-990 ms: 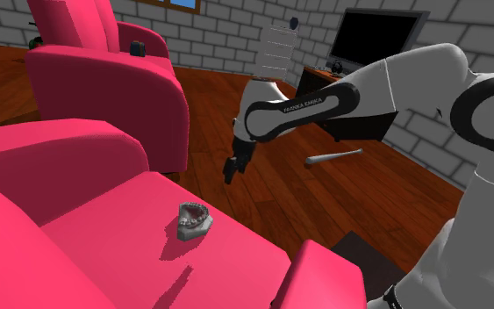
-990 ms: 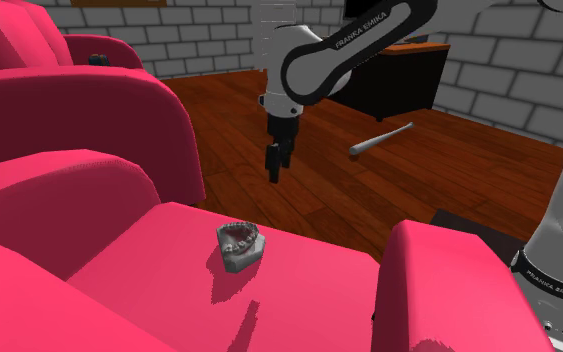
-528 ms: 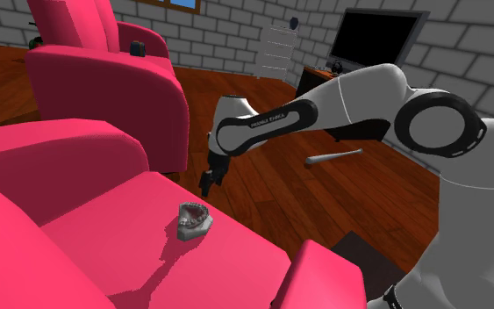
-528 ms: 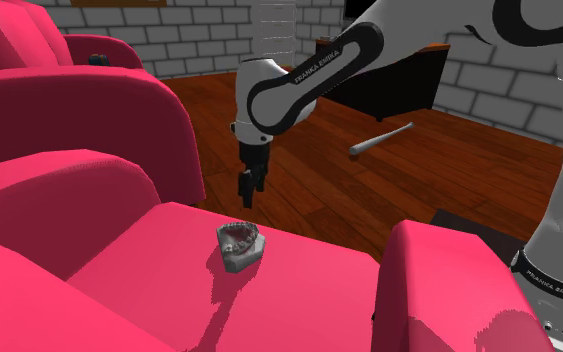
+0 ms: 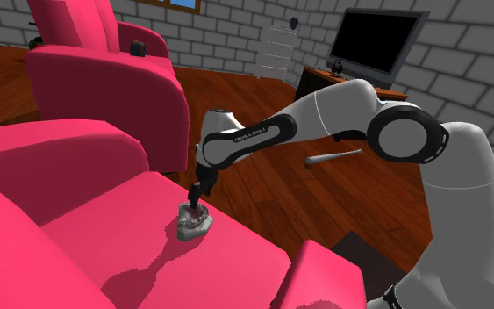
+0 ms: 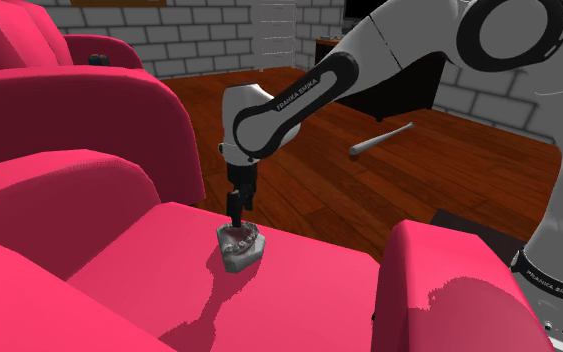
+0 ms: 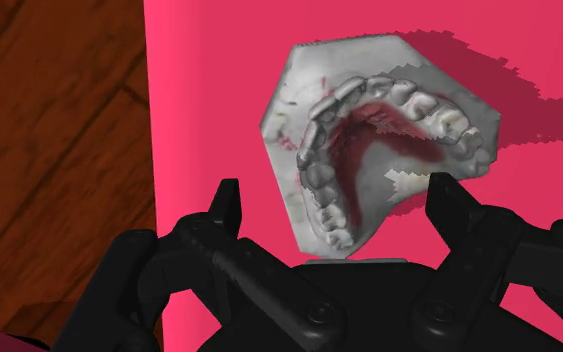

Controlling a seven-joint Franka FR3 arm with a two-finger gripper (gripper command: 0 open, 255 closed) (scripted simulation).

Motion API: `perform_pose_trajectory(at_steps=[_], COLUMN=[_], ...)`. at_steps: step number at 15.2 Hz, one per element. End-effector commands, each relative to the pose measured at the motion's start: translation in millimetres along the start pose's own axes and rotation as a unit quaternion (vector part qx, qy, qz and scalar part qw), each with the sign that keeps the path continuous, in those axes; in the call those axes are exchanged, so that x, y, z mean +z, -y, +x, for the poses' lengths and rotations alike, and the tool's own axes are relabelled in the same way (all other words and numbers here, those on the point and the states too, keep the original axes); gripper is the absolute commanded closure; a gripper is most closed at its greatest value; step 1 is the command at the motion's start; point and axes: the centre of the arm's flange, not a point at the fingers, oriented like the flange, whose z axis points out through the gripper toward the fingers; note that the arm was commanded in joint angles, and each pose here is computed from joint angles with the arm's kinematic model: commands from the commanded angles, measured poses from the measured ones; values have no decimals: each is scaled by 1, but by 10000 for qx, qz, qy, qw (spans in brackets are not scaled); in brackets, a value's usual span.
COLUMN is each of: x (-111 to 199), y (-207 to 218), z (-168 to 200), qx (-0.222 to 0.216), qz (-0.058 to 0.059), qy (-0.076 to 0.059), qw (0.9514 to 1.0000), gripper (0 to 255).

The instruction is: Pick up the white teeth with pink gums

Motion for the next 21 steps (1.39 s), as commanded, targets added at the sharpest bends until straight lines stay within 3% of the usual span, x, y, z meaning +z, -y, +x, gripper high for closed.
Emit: perform_pose_trajectory(at_steps=[1,4,5,14,21], x=[11,19,19,19,-18], y=[-2,-4,-3,-4,2], z=[0,0,-1,0,0], qx=[-1,-1,-1,-1,-1], qz=[1,1,0,1,1], qy=[-2,-2,-2,-2,-2], qw=[10000,10000,10000,10000,10000], gripper=[0,0,255,255,255])
